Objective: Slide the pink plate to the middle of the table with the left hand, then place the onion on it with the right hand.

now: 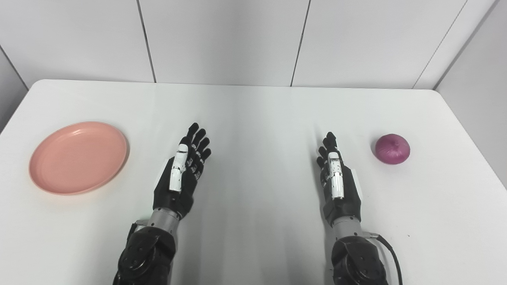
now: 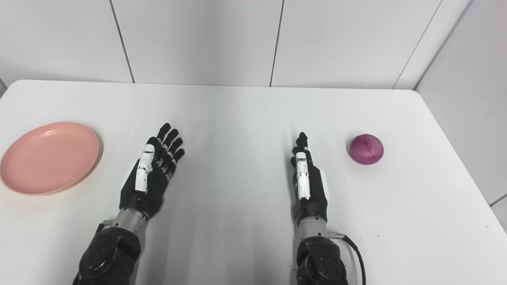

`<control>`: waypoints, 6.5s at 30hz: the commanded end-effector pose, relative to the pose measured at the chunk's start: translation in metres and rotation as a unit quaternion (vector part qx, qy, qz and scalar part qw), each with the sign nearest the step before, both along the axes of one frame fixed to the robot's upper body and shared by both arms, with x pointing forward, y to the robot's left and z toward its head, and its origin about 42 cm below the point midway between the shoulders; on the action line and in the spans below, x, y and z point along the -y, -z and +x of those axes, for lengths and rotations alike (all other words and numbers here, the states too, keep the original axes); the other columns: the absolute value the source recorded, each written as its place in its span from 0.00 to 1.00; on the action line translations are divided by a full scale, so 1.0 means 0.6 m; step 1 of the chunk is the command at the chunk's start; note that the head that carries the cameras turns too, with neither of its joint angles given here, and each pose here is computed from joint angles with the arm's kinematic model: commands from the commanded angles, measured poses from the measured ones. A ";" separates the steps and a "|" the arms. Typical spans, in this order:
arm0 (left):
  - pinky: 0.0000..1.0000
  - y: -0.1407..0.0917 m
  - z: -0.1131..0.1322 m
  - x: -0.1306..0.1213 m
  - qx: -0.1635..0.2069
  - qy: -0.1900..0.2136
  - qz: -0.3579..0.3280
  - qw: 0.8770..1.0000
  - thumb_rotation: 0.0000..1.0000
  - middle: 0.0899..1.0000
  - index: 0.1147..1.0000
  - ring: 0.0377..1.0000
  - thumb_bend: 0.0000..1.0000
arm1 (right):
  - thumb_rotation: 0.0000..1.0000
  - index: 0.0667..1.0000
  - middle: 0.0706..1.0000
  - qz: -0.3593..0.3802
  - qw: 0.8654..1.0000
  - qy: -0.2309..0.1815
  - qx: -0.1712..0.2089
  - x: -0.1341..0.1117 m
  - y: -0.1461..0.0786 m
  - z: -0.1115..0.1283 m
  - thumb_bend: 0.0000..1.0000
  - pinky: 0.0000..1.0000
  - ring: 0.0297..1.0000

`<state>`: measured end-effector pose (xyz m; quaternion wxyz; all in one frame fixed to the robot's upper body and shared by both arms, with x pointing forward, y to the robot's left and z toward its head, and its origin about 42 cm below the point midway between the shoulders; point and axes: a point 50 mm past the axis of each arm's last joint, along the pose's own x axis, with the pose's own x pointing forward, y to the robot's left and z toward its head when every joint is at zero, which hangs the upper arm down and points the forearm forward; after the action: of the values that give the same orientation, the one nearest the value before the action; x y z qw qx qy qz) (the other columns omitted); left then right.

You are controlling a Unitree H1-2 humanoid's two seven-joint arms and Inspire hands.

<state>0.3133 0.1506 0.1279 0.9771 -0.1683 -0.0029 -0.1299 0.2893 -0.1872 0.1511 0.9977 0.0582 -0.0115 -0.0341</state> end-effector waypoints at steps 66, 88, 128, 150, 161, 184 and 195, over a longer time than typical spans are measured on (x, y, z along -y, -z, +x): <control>0.97 0.035 0.034 0.199 -0.030 0.012 -0.015 0.999 1.00 1.00 1.00 1.00 0.41 | 0.94 0.94 0.96 -0.012 1.000 -0.002 0.014 0.119 0.016 0.029 0.39 0.97 0.95; 0.96 0.022 0.037 0.193 -0.015 -0.001 -0.007 1.000 1.00 1.00 0.99 1.00 0.41 | 0.90 0.86 0.87 -0.015 1.000 -0.003 0.013 0.114 0.016 0.026 0.39 0.64 0.83; 0.99 -0.171 0.052 0.078 0.126 -0.084 -0.011 0.988 1.00 1.00 1.00 1.00 0.41 | 0.81 0.67 0.74 0.006 1.000 -0.001 0.015 0.108 0.024 0.031 0.35 0.32 0.67; 0.99 -0.229 0.062 -0.051 0.180 -0.195 0.014 0.964 1.00 0.99 0.97 0.98 0.42 | 0.84 0.65 0.74 0.009 1.000 -0.002 0.012 0.103 0.025 0.033 0.33 0.30 0.68; 1.00 -0.251 0.074 -0.116 0.193 -0.246 0.023 0.950 1.00 1.00 0.98 1.00 0.41 | 0.84 0.64 0.74 0.006 1.000 0.000 0.007 0.102 0.025 0.033 0.36 0.30 0.69; 1.00 -0.255 0.091 -0.224 0.188 -0.349 0.047 0.917 1.00 1.00 0.99 1.00 0.39 | 0.84 0.63 0.74 0.008 1.000 0.000 0.011 0.109 0.029 0.034 0.35 0.30 0.68; 0.97 -0.251 0.081 -0.273 0.183 -0.403 0.027 0.896 1.00 0.98 0.96 0.98 0.37 | 0.83 0.63 0.73 0.011 1.000 -0.002 0.011 0.115 0.028 0.033 0.38 0.32 0.67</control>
<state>0.3583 0.3109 0.2564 0.9428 -0.1030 -0.2007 0.2453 0.3106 -0.2544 0.1389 0.9969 0.0654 -0.0310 -0.0319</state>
